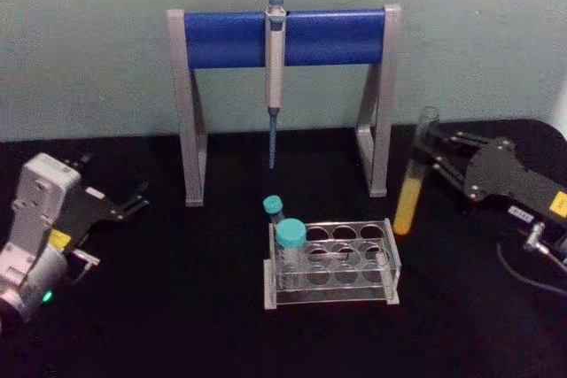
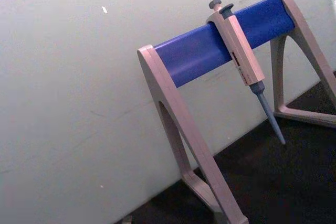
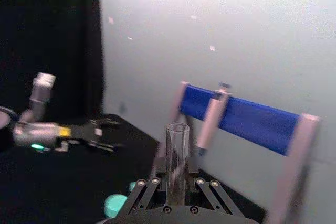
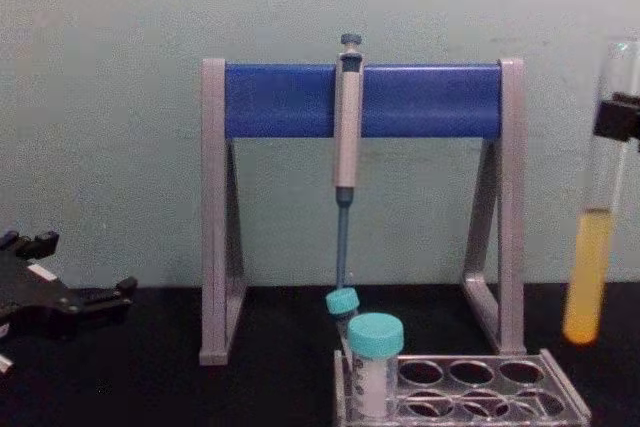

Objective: Pick up the test tube from the test tube rack, shake it, then place it back into the test tube rack.

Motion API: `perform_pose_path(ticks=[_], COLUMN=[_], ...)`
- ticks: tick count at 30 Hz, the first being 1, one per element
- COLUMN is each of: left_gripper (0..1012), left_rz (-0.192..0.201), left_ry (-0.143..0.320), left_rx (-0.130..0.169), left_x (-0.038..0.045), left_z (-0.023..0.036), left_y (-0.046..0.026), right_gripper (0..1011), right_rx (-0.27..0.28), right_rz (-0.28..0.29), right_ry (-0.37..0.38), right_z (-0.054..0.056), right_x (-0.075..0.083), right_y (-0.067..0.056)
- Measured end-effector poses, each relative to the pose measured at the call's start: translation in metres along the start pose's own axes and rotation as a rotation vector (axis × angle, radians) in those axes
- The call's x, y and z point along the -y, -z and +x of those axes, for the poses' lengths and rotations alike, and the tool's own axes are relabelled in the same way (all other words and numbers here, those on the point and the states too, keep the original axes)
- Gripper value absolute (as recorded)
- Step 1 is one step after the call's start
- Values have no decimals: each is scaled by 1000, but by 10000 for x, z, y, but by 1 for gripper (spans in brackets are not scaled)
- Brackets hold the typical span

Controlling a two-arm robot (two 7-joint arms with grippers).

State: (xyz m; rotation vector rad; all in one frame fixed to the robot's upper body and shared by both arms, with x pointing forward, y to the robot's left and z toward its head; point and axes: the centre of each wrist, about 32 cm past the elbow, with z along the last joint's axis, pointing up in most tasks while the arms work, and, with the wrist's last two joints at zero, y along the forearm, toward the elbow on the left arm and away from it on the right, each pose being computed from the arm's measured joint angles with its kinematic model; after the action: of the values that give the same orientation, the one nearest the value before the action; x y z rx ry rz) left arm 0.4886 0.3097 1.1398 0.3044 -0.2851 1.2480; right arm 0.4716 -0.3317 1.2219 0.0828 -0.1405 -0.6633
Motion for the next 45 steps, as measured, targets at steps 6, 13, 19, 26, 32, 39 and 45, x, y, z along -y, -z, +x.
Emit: perform_pose_path(ticks=[6, 13, 19, 26, 32, 39, 45], left_gripper=[1001, 1001, 1001, 1001, 1001, 1002, 1001], left_rz=[0, 0, 0, 0, 0, 0, 0], left_ry=[0, 0, 0, 0, 0, 0, 0], left_rx=[0, 0, 0, 0, 0, 0, 0], left_x=[0, 0, 0, 0, 0, 0, 0], left_z=[0, 0, 0, 0, 0, 0, 0], left_y=[0, 0, 0, 0, 0, 0, 0], right_gripper=[228, 228, 228, 228, 228, 228, 228], right_rx=[59, 72, 37, -23, -72, -91, -43], right_rz=[-39, -48, -19, 14, 34, 26, -58], right_ry=[100, 152, 130, 63, -9, -71, -28], right_z=[51, 117, 163, 147, 116, 81, 72], right_x=[11, -153, -355, -499, -512, -389, -181], right_y=[-43, -30, 13, 51, 67, 40, -79])
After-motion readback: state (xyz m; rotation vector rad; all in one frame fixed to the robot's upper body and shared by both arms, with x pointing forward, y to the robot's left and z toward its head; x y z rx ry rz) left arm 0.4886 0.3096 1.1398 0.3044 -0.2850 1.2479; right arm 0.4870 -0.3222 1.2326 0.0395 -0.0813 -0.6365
